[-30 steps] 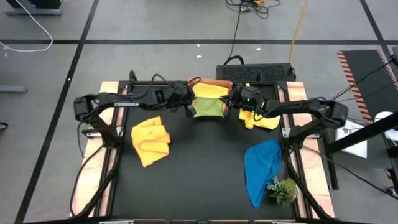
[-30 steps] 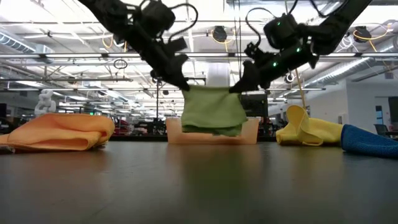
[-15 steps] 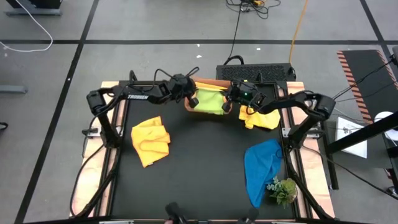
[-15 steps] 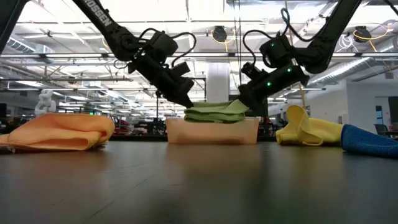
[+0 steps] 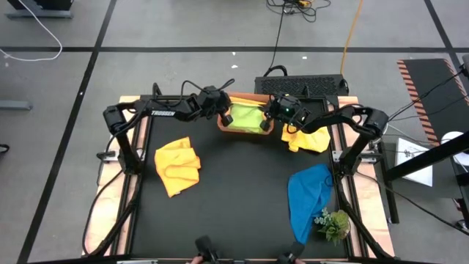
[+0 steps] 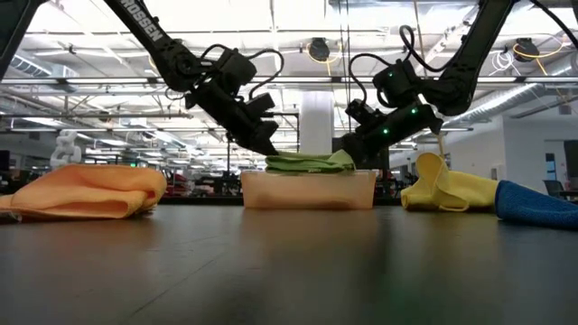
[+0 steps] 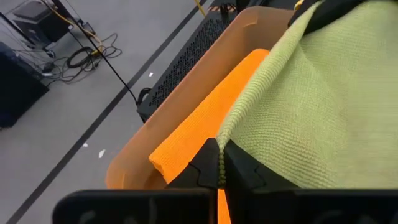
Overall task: Fold microfiber towels
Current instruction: Put the green microfiber towel into the orange bin
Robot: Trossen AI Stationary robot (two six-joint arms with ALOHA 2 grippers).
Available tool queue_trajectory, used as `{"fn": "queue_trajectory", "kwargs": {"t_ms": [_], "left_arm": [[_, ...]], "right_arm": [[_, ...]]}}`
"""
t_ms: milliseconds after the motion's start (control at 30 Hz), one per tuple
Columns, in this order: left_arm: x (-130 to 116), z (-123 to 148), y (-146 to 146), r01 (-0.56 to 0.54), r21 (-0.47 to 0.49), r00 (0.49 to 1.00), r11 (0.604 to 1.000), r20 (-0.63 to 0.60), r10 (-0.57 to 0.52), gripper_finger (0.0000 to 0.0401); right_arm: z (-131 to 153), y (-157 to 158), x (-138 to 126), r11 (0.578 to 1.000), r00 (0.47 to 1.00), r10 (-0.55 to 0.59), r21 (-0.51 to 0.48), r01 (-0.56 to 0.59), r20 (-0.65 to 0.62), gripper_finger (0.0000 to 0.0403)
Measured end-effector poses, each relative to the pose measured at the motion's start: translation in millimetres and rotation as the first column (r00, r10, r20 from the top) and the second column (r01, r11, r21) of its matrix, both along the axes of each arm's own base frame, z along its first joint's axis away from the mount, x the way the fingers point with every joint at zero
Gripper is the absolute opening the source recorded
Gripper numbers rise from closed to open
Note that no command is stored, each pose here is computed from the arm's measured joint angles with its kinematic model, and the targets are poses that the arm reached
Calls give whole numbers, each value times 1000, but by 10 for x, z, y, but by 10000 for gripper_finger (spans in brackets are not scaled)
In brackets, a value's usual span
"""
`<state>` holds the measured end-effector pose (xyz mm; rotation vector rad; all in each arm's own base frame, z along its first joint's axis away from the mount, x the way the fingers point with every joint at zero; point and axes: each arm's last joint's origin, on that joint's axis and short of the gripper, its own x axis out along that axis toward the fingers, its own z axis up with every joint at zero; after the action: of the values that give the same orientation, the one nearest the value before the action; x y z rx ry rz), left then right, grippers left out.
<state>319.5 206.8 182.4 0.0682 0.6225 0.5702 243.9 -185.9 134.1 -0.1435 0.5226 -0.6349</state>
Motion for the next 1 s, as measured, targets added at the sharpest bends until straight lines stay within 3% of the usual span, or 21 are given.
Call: {"fn": "queue_trajectory", "kwargs": {"t_ms": [200,467,733,1000], "left_arm": [[12,-153,91,5,6,1000,1000,-17,-5,6],[28,-152,133,-9,33,1000,999,23,9,5],[-19,-194,153,-55,17,998,998,-12,55,30],[-49,-197,189,-113,-72,992,991,42,116,75]], "right_arm": [[14,-23,7,1000,1000,3,-26,-4,-20,0],[119,-116,69,999,1000,-14,-33,13,-11,0],[40,-108,16,999,995,-45,8,46,-86,3],[39,-99,26,1000,996,-23,19,25,-86,66]]}}
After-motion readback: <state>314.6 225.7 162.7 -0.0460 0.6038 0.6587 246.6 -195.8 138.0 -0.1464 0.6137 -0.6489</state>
